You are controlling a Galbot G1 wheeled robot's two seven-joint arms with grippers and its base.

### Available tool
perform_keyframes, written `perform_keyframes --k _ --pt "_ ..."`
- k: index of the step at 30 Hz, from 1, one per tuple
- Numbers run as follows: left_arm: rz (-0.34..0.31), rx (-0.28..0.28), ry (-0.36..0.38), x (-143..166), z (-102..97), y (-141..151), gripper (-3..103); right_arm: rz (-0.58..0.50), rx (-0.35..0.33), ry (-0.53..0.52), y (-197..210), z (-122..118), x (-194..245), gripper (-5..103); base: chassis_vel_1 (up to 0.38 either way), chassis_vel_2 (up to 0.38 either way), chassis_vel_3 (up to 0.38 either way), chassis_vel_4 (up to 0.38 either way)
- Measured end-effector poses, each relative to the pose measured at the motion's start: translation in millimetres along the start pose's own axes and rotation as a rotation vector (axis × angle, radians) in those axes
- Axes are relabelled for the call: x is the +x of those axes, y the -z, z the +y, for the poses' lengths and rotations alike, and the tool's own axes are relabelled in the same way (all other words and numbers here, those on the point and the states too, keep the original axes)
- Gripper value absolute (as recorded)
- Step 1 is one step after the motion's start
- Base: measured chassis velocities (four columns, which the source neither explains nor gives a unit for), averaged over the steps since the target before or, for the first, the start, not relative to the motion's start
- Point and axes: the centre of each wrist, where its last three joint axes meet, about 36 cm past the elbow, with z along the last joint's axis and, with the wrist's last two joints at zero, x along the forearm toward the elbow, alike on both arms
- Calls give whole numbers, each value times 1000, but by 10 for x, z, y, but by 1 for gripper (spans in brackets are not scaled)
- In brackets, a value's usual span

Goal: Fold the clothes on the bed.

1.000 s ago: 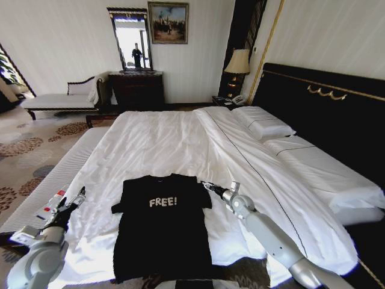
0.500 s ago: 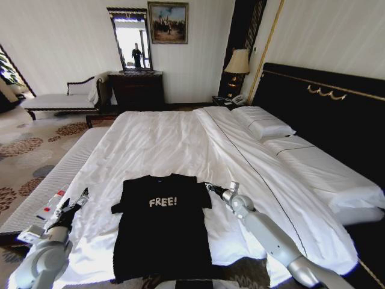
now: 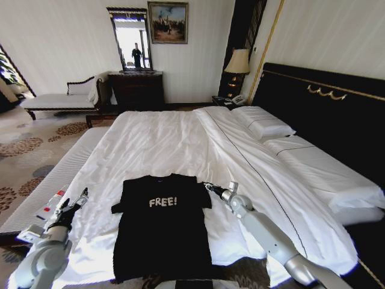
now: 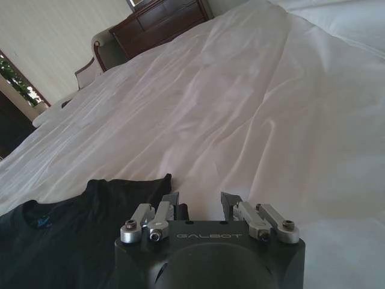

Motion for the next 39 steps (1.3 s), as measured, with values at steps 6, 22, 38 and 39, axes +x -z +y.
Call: perform_keyframes --k 6,22,38,39 --pt "1 1 0 -6 -9 -8 100 9 1 1 -47 -6 35 30 0 0 0 0" --pt "-4 5 13 -2 3 6 100 21 10 17 -74 41 17 1 0 0 0 0" --pt "5 1 16 -17 21 -14 100 11 3 23 -55 84 19 37 0 0 0 0" --pt "5 0 16 -20 22 -12 100 12 3 23 -59 84 19 42 0 0 0 0"
